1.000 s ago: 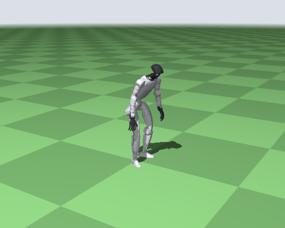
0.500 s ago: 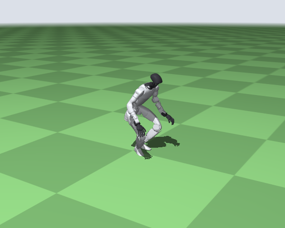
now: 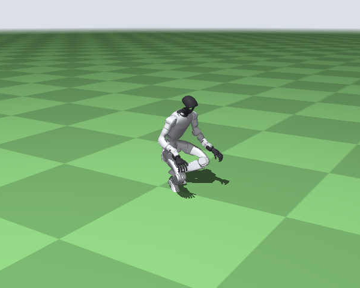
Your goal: Upper body actions
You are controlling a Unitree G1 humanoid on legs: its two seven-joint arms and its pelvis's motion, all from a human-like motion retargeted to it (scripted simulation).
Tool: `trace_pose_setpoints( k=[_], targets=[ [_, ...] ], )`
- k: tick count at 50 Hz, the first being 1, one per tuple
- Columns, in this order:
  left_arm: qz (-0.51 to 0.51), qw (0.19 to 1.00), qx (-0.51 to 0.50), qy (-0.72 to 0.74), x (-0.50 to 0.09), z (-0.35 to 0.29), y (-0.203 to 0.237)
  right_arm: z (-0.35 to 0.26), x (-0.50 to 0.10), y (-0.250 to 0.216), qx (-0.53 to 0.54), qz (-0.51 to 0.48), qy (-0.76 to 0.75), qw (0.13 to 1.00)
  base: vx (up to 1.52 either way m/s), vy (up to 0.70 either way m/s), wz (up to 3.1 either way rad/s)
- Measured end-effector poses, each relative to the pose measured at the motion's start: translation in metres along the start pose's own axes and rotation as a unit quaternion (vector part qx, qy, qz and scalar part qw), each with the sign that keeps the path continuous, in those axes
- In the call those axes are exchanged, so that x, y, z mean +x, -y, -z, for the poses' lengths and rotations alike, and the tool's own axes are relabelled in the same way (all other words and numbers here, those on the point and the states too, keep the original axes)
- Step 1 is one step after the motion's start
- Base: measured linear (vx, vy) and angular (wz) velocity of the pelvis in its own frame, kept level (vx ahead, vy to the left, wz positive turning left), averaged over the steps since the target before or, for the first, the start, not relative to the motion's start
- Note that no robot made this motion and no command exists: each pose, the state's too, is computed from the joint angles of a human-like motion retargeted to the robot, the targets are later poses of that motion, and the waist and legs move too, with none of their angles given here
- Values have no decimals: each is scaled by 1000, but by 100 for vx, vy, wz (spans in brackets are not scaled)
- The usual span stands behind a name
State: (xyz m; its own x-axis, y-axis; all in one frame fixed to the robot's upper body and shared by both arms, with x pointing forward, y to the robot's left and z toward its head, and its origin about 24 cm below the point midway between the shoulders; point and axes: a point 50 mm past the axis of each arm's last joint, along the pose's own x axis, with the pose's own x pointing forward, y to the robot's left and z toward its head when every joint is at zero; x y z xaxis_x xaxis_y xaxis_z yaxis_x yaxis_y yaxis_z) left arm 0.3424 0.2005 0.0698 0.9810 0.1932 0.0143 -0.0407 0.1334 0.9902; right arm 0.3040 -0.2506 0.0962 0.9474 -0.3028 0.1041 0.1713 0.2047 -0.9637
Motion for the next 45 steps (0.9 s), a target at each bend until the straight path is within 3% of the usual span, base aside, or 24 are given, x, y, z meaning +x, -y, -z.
trace_pose_setpoints(
  k=[45],
  targets=[
    [56, 998, 9, -42, -2, 16, 30, -10, 1, -17, 12, 7, -4, 1000, 1, 2, -2]
  ],
)
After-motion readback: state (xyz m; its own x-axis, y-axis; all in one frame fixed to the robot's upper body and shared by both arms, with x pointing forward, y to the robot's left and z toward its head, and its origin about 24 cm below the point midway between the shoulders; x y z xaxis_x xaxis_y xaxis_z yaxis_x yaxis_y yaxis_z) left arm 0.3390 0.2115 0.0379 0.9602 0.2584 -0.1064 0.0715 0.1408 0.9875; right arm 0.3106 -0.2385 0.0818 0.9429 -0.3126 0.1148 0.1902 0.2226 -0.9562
